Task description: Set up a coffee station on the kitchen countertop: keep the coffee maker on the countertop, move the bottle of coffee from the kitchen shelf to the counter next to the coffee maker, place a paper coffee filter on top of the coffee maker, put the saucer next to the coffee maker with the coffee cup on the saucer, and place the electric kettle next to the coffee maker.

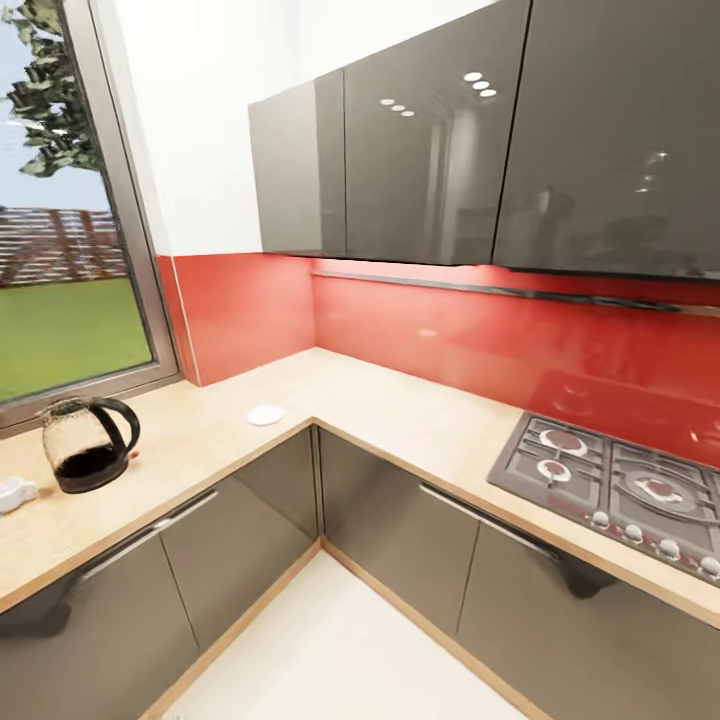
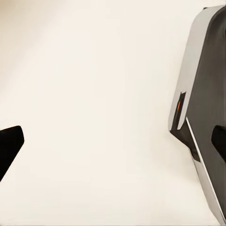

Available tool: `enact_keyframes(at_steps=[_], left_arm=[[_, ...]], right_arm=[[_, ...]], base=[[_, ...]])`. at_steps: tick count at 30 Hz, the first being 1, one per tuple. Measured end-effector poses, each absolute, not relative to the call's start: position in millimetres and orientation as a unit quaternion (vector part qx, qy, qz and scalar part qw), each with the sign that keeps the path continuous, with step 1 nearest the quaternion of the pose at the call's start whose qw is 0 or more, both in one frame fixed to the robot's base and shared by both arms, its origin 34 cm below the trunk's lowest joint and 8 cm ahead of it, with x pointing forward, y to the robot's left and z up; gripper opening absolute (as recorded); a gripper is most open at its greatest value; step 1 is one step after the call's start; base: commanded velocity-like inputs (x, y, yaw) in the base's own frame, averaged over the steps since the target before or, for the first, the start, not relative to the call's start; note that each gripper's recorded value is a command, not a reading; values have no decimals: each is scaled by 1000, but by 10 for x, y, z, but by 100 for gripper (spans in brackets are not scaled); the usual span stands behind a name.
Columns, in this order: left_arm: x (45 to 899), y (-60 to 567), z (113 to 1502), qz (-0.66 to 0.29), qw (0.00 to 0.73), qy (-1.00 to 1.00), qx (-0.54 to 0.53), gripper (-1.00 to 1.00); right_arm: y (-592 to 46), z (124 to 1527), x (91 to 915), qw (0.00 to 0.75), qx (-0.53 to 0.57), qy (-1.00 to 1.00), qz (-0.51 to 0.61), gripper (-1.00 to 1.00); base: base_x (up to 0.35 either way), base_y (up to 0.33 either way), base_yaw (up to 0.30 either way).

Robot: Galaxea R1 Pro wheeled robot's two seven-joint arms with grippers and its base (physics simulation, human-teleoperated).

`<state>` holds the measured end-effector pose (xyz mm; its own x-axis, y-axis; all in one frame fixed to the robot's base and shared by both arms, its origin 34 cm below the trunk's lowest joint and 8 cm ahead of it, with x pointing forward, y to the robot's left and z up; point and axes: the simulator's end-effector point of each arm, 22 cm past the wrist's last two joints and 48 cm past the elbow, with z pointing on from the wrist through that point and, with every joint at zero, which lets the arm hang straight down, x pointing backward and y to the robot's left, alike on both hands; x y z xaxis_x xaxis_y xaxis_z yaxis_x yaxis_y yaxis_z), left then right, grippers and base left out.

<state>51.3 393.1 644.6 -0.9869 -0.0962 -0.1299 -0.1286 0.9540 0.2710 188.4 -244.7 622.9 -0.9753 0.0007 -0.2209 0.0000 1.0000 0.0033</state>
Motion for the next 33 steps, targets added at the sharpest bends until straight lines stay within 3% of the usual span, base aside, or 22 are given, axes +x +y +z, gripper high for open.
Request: enact_keyframes(at_steps=[27,33], left_arm=[[619,3901,6431,139,65,987,-58,100],[619,3901,6431,139,65,986,-59,100]], right_arm=[[-2434,6228,1877,110,0,994,3,100],[-2433,6228,1876,110,0,994,3,100]], base=[[0,-274,281],[0,-114,282]])
